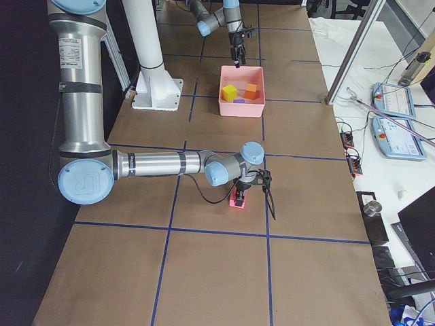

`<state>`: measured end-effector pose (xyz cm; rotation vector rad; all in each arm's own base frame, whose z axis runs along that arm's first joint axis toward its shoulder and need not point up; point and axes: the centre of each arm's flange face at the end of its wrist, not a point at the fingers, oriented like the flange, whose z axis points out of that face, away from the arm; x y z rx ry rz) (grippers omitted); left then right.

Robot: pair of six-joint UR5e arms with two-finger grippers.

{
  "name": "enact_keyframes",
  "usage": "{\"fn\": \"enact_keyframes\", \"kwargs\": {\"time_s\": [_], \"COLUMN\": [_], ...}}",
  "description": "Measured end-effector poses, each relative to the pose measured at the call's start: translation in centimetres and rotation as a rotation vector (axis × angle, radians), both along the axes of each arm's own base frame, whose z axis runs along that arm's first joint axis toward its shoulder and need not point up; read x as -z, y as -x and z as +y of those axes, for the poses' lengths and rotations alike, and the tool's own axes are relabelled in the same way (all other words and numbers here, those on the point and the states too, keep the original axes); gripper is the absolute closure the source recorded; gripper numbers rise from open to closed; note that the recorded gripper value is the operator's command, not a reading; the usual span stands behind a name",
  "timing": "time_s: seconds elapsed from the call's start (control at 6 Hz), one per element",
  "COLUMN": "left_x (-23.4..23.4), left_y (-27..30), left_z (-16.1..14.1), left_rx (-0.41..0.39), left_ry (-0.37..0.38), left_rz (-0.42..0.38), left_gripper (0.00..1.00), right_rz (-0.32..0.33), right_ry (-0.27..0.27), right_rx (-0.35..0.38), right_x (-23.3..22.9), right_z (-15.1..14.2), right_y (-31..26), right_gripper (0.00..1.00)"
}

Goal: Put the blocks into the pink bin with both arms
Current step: 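Release orange cube, withdraw left gripper while right gripper grasps pink cube, then carry the pink cube into the bin with the right gripper and release it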

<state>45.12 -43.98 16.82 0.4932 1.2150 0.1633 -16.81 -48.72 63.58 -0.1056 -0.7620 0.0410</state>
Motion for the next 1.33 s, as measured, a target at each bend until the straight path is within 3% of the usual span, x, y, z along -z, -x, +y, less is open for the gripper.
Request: {"fn": "enact_keyframes", "kwargs": {"time_s": [0.33,0.5,0.67,1.0,1.33], "left_x": [-3.0,-6.4,-10.5,-18.7,-23.8], "left_y": [5.4,8.6,11.4,16.1,21.3], "left_z": [-0.5,-0.3,0.0,0.8,0.5], "left_rx": [0.040,0.045,0.041,-0.004,-0.054], "left_ry": [-0.037,-0.097,-0.157,-0.255,-0.291], "left_rz": [-0.025,-0.081,-0.148,-0.279,-0.338], "left_gripper": [0.00,0.00,0.00,0.00,0.00], "right_rz": [-0.033,-0.078,-0.146,-0.303,-0.379], "right_ry": [-0.050,-0.114,-0.141,-0.068,0.014], "right_rx": [0.001,-0.008,-0.042,-0.121,-0.180], "right_x": [3.4,8.5,14.5,27.6,38.1], "right_z": [-0.2,-0.1,-0.1,0.4,3.7], "right_y": [0.2,0.4,1.1,7.4,18.5], "right_gripper": [1.00,1.00,1.00,1.00,0.98]}}
